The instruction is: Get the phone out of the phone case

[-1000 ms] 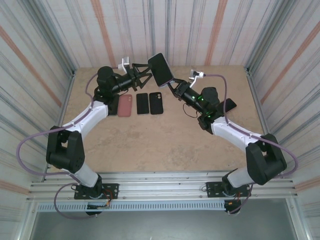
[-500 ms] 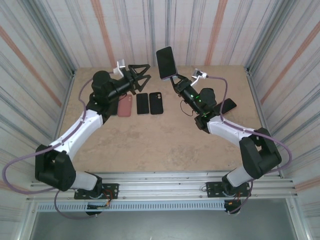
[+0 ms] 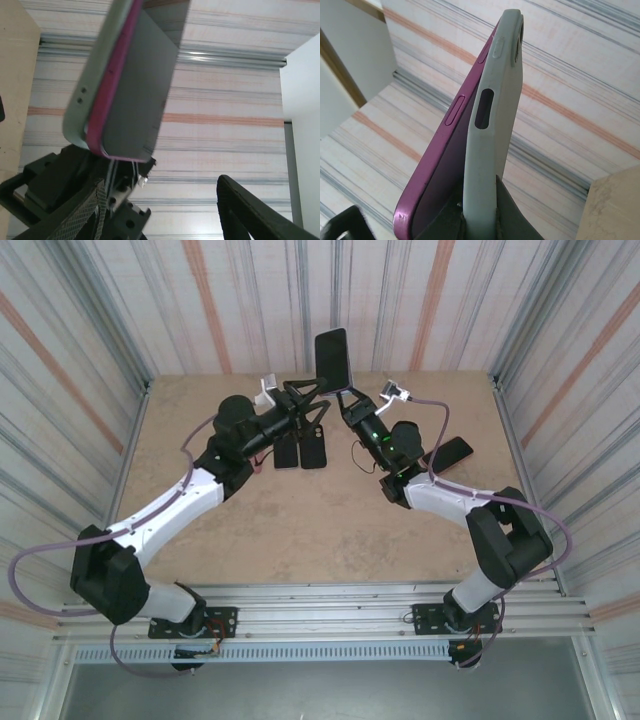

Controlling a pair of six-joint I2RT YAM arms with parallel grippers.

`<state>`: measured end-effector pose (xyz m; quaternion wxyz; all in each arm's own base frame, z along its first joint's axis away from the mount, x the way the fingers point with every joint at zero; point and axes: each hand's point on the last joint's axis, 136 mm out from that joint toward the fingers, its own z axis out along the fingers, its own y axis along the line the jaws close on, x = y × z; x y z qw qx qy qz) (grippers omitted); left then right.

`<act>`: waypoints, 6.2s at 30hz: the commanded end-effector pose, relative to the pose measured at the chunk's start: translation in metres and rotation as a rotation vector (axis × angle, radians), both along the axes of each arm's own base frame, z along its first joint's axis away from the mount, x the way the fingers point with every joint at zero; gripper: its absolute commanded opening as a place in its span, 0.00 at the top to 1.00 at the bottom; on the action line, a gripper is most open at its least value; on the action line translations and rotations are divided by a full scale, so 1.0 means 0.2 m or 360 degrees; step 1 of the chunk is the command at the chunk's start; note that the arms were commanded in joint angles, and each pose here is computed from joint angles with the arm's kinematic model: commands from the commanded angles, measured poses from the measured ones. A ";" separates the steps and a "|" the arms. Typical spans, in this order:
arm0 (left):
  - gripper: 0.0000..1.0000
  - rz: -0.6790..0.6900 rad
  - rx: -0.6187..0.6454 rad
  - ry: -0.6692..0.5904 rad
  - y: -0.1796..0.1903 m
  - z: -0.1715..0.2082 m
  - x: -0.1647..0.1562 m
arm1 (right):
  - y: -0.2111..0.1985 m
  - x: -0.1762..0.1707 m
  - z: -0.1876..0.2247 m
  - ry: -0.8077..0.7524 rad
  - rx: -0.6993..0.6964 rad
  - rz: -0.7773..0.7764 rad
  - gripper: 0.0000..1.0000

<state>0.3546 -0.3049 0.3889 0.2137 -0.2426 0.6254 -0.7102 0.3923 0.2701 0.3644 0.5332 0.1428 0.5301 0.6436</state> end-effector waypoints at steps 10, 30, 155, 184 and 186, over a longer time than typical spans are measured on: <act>0.48 0.0108 -0.0151 -0.0018 -0.01 0.10 0.07 | 0.00 -0.08 0.18 -0.0214 0.0056 -0.0059 0.99; 0.57 0.0065 -0.0102 -0.0029 0.02 0.11 -0.03 | -0.05 -0.03 0.18 -0.0215 0.0065 -0.0087 0.99; 0.97 0.0332 -0.0052 0.0013 0.00 -0.03 0.08 | -0.36 0.14 -0.42 0.0591 -0.0439 -0.0569 0.98; 0.98 0.0429 0.0439 0.0195 -0.34 -1.10 0.40 | -0.72 -0.03 -0.78 0.0887 -0.0593 -0.0511 0.97; 0.98 0.0434 0.0449 0.0208 -0.35 -1.15 0.42 | -0.73 -0.04 -0.79 0.0892 -0.0590 -0.0503 0.97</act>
